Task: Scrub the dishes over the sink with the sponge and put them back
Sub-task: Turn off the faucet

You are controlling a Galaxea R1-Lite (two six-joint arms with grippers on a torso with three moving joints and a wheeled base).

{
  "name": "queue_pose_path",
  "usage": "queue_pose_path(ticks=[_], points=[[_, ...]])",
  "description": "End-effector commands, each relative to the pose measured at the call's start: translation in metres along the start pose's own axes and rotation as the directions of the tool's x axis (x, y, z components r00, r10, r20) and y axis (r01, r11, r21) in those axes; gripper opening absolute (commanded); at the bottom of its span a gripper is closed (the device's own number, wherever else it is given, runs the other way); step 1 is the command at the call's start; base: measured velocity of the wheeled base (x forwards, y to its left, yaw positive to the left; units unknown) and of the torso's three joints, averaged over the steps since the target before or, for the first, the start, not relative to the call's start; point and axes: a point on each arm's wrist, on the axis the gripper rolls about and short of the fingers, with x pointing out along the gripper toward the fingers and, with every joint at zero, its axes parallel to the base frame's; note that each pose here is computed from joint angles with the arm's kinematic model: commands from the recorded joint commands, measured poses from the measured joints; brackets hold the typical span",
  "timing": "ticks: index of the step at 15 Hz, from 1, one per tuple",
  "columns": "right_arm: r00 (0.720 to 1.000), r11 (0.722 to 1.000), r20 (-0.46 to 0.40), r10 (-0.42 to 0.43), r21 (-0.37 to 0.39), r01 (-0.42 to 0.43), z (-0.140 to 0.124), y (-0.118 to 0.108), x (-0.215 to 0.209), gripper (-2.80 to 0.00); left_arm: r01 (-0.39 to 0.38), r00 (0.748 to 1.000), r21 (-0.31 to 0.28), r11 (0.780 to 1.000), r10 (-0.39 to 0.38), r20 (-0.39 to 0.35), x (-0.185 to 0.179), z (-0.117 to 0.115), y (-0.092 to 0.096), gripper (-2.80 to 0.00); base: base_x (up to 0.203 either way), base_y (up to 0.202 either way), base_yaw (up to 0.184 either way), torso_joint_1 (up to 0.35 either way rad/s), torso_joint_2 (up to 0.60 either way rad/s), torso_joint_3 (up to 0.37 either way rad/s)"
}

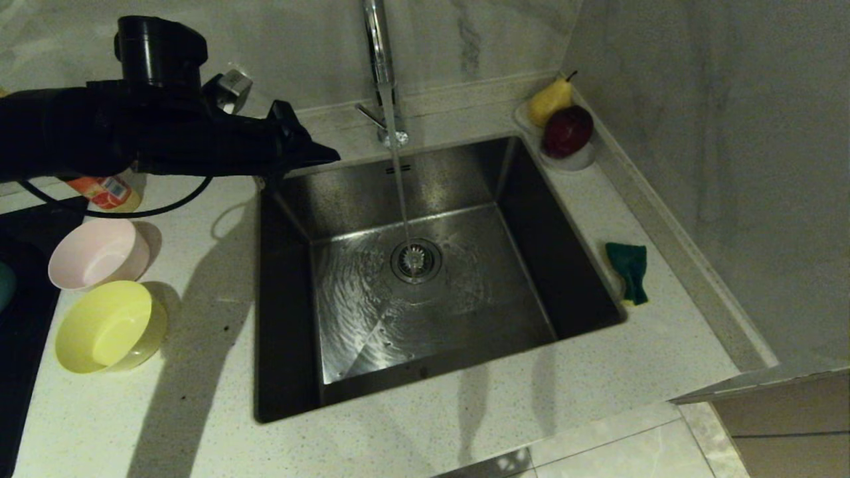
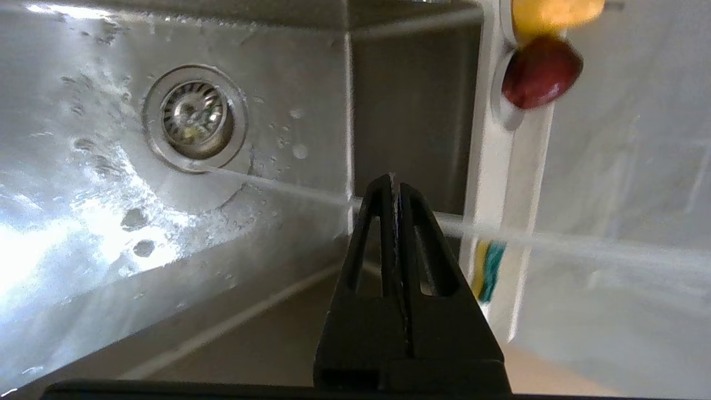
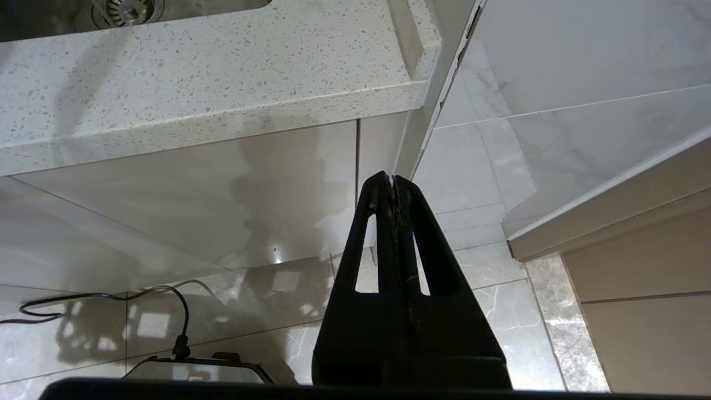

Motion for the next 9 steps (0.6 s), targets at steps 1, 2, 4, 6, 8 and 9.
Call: queue_pose_path(ticks=[1, 2, 4, 6, 8, 9], points=[[1.000, 1.000, 0.001, 0.001, 0.000, -0.001, -0.0002, 0.0000, -0.0001, -2.80, 0.004, 1.000, -0.048, 0.999, -0.004, -0.002, 0.0155, 0.0032, 0.0070, -2.80, 0.000, 0.000, 0.000, 0.000, 0.00, 0.000], [1.000, 1.000, 0.001, 0.001, 0.000, -0.001, 0.0000, 0.0000, 0.0000, -2.80, 0.006, 1.000, -0.066, 0.998, -0.006, -0.001, 0.0159, 0.0038, 0.0069, -2.80, 0.000, 0.000, 0.000, 0.000, 0.00, 0.000], [1.000, 1.000, 0.001, 0.001, 0.000, -0.001, -0.0001, 0.0000, -0.0001, -2.80, 0.017, 1.000, -0.077, 0.997, -0.016, 0.004, 0.0171, 0.0042, 0.0064, -2.80, 0.000, 0.000, 0.000, 0.000, 0.00, 0.000], [1.000, 1.000, 0.000, 0.001, 0.000, -0.001, -0.0001, 0.0000, 0.0000, -2.80, 0.053, 0.999, -0.091, 0.994, -0.051, 0.017, 0.0198, 0.0048, 0.0040, -2.80, 0.000, 0.000, 0.000, 0.000, 0.00, 0.000], [1.000, 1.000, 0.001, 0.001, 0.000, -0.001, 0.0000, 0.0000, 0.0000, -2.80, 0.080, 0.997, -0.085, 0.993, -0.078, 0.025, 0.0205, 0.0060, 0.0017, -2.80, 0.000, 0.000, 0.000, 0.000, 0.00, 0.000], [1.000, 1.000, 0.001, 0.001, 0.000, -0.001, 0.0000, 0.0000, -0.0001, -2.80, 0.094, 0.995, -0.080, 0.992, -0.092, 0.029, 0.0220, 0.0058, -0.0006, -2.80, 0.000, 0.000, 0.000, 0.000, 0.00, 0.000]])
